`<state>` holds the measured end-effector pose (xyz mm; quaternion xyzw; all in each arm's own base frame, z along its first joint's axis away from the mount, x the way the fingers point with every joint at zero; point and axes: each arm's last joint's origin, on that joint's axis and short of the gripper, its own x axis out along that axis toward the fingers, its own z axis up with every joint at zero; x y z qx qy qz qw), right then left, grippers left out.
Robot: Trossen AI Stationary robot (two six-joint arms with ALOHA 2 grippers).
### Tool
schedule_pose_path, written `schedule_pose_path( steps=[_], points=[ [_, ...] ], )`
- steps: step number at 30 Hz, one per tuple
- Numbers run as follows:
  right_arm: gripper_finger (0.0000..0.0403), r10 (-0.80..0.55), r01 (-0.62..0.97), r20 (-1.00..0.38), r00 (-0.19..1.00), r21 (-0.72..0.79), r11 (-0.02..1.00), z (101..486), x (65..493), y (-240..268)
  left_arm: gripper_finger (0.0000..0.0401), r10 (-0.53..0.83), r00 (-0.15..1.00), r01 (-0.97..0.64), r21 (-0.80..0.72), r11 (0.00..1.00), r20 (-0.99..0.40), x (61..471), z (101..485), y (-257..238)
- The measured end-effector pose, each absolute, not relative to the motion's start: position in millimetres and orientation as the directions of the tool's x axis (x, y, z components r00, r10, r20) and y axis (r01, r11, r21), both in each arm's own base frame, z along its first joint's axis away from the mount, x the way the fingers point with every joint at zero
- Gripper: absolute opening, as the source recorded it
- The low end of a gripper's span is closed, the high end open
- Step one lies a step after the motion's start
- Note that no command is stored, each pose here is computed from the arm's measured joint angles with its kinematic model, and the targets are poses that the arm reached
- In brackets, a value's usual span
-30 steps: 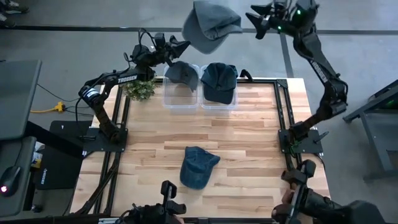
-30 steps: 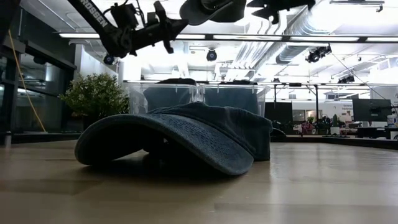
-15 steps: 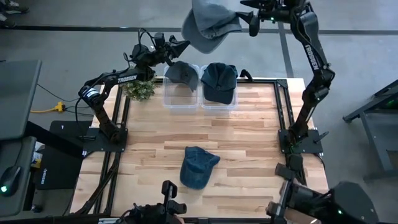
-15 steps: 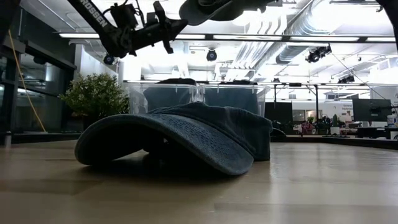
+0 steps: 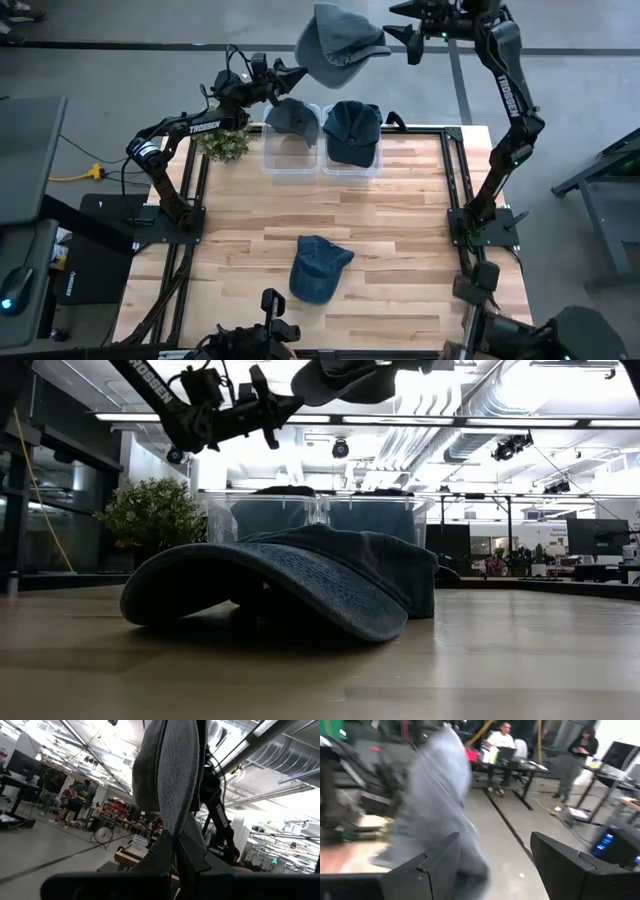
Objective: Pick & Place hat
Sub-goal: Put the gray cap into the left transparent bin
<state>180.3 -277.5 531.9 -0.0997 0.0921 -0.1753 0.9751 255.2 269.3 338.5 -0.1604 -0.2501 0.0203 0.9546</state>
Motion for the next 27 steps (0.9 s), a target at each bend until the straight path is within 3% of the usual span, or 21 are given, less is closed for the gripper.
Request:
schedule_pose_path(
  steps=[6,12,18,27],
  points=[
    [0.0240,-0.303,0.281,-0.172,0.937,-0.142,0.949,530,181,-269,0.0000,0.125,0.875,0.036,-0.319,0.947,0.467,255,338,270],
    [0.0271,-0.297,0.276,-0.199,0.934,-0.128,0.953,527,193,-264,0.0000,0.139,0.891,0.018,-0.338,0.941,0.433,257,334,271],
    [0.0309,-0.349,0.311,-0.234,0.908,-0.183,0.933,520,213,-261,0.0000,0.140,0.893,0.014,-0.338,0.941,0.428,257,333,272],
    [0.0314,-0.425,0.382,-0.275,0.862,-0.197,0.903,509,223,-272,0.0000,0.120,0.899,0.028,-0.331,0.943,0.421,258,333,271]
  ],
)
